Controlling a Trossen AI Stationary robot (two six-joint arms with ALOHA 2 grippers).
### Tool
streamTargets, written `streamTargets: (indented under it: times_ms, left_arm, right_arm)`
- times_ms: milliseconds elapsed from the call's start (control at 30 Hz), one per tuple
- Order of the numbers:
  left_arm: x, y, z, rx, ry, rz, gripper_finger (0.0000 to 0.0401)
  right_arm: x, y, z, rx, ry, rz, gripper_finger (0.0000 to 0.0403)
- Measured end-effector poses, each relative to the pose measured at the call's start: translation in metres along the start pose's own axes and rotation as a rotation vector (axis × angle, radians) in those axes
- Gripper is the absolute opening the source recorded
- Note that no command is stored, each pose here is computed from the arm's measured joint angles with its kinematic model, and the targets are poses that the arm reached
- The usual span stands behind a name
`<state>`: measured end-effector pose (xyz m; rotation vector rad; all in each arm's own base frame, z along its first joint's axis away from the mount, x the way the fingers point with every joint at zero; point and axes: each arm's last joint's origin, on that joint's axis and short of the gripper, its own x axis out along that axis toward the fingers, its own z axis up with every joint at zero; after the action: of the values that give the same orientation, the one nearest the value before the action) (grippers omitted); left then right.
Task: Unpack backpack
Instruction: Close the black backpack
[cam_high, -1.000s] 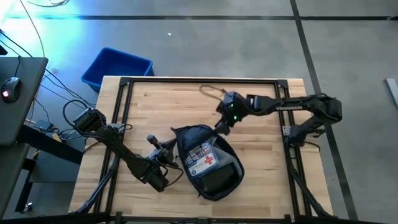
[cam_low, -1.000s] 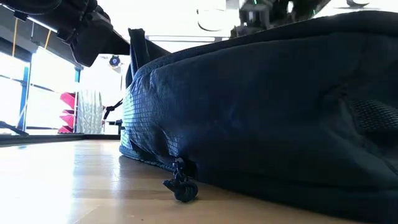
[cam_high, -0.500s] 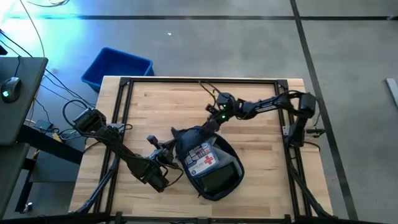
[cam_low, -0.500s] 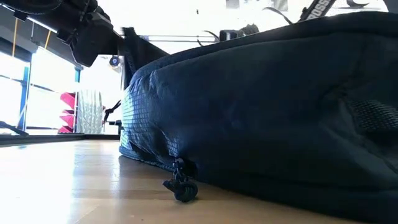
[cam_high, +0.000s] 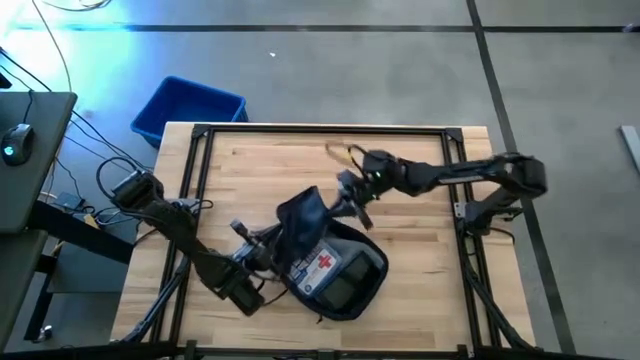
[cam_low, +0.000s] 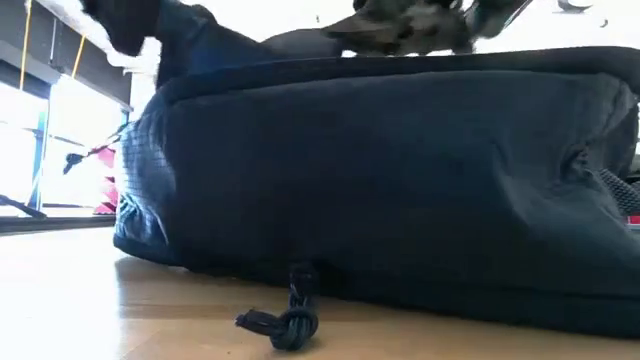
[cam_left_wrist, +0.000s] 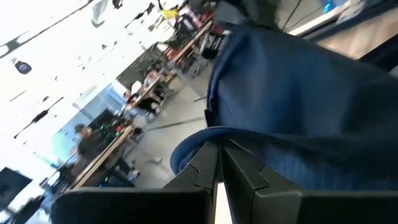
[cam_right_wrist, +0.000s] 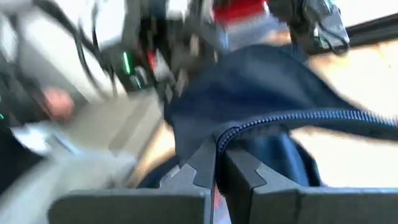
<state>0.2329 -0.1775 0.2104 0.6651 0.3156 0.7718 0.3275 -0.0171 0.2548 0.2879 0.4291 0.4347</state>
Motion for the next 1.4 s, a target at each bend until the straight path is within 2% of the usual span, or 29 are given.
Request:
streamTargets:
  times_ms: [167,333,433,567,767,867,933,967,1033,1100,1233,1400]
  left_arm:
    - [-0.028,0.004,0.018,0.002,-0.064,-0.067,0.0]
    - [-0.057,0.002,0.024,-0.01,-0.068,-0.219,0.0]
    - [-0.064,-0.001,0.021,-0.049,-0.01,-0.325,0.0]
    - [-0.048,-0.007,0.004,-0.077,0.045,-0.292,0.0]
    - [0.006,-0.013,-0.033,-0.107,0.211,-0.176,0.0]
    - [0.023,-0.022,-0.029,-0.098,0.216,-0.197,0.0]
    - [0.034,-0.031,-0.017,-0.091,0.198,-0.3,0.0]
    - [0.039,-0.035,-0.009,-0.086,0.17,-0.396,0.0]
    - [0.047,-0.04,0.008,-0.12,0.048,-0.621,0.0]
    - [0.053,-0.04,0.024,-0.175,-0.091,-0.758,0.0]
    - [0.056,-0.035,0.038,-0.205,-0.255,-0.822,0.0]
    - [0.061,-0.036,0.038,-0.253,-0.269,-0.942,0.0]
  right_arm:
    - [0.003,0.048,-0.029,-0.233,0.184,-0.03,0.0001]
    - [0.013,0.067,-0.07,-0.251,0.326,-0.114,0.0]
    - [0.016,0.075,-0.091,-0.255,0.378,-0.18,0.0]
    - [0.019,0.091,-0.103,-0.308,0.385,-0.237,0.0]
    - [0.023,0.107,-0.105,-0.355,0.347,-0.265,0.0]
    - [0.023,0.111,-0.106,-0.348,0.344,-0.271,0.0]
    - [0.023,0.113,-0.107,-0.354,0.345,-0.274,0.0]
    - [0.023,0.113,-0.107,-0.357,0.346,-0.278,0.0]
    - [0.023,0.113,-0.108,-0.362,0.348,-0.294,0.0]
    - [0.022,0.113,-0.108,-0.367,0.354,-0.319,0.0]
    - [0.015,0.114,-0.105,-0.38,0.345,-0.379,0.0]
    - [-0.006,0.123,-0.093,-0.378,0.292,-0.42,0.0008]
